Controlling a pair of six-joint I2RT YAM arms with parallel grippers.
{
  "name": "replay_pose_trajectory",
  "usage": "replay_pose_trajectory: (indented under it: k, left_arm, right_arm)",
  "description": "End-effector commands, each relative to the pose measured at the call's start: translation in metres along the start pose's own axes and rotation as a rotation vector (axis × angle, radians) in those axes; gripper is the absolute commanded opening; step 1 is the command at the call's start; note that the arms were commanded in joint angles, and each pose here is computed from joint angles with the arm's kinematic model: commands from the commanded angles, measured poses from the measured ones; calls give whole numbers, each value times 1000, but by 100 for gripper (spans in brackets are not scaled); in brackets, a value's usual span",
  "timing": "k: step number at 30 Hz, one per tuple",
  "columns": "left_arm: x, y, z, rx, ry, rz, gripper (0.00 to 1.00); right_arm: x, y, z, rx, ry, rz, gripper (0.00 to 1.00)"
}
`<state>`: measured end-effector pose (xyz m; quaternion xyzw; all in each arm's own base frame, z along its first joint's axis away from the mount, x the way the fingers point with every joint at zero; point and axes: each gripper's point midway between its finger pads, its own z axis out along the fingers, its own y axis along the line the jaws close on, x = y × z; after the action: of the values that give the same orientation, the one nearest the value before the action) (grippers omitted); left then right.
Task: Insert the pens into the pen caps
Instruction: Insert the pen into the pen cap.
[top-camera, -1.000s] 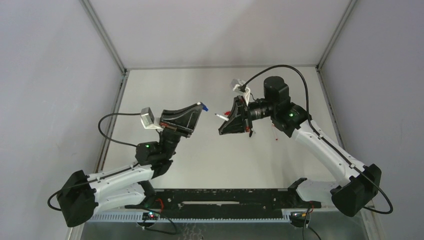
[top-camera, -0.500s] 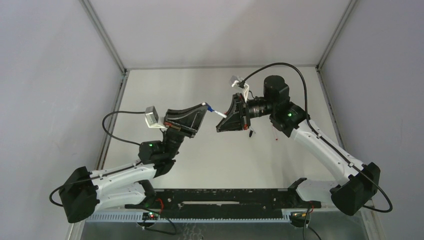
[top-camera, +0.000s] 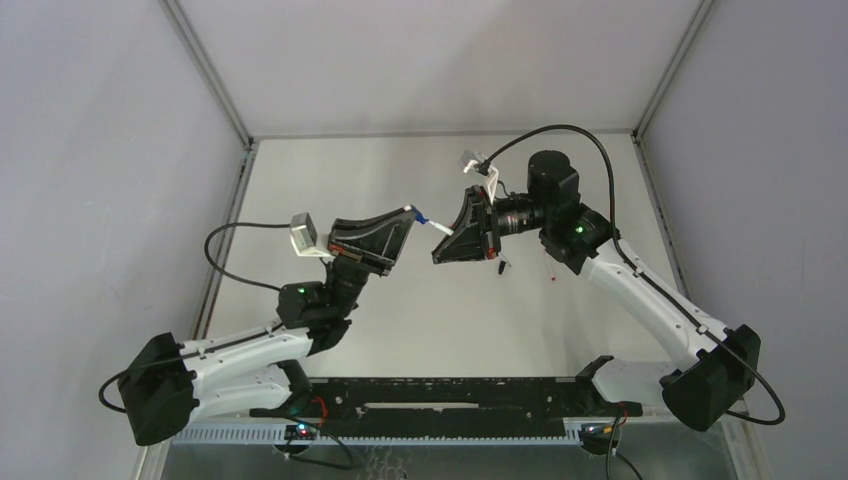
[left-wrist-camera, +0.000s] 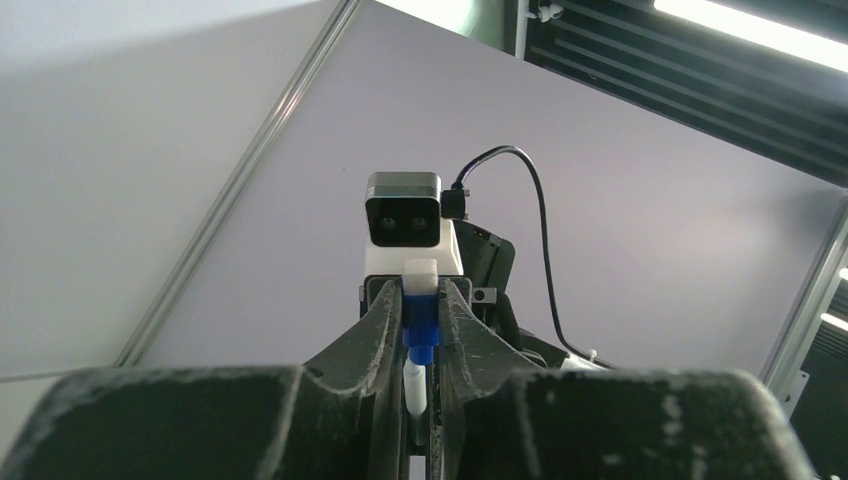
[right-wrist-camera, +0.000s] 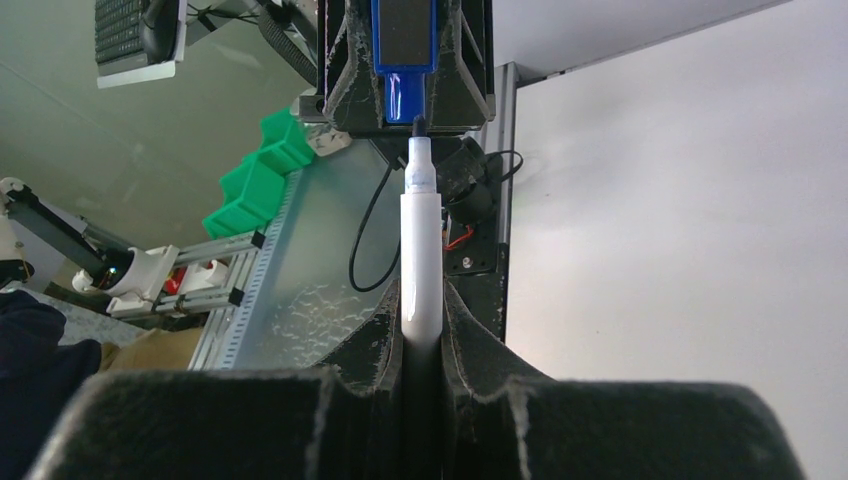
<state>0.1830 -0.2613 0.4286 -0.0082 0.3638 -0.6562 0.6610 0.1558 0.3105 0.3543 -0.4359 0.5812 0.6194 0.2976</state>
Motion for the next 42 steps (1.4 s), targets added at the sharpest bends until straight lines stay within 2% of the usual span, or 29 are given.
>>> replay_pose_trajectory:
  k: [1,17,42]
  left_arm:
    - [-25,-18,13,42,-88,16,0]
    - [-24,-20,14,51,-82,4,0]
    - [-25,-25,14,70,-76,-16,1]
  right_arm:
    - [-12,12,0,-25,-13,-56,0]
    - [-11,17,0,-59,-3,-63,0]
    - [-7,5,0,-6,-1,-52,0]
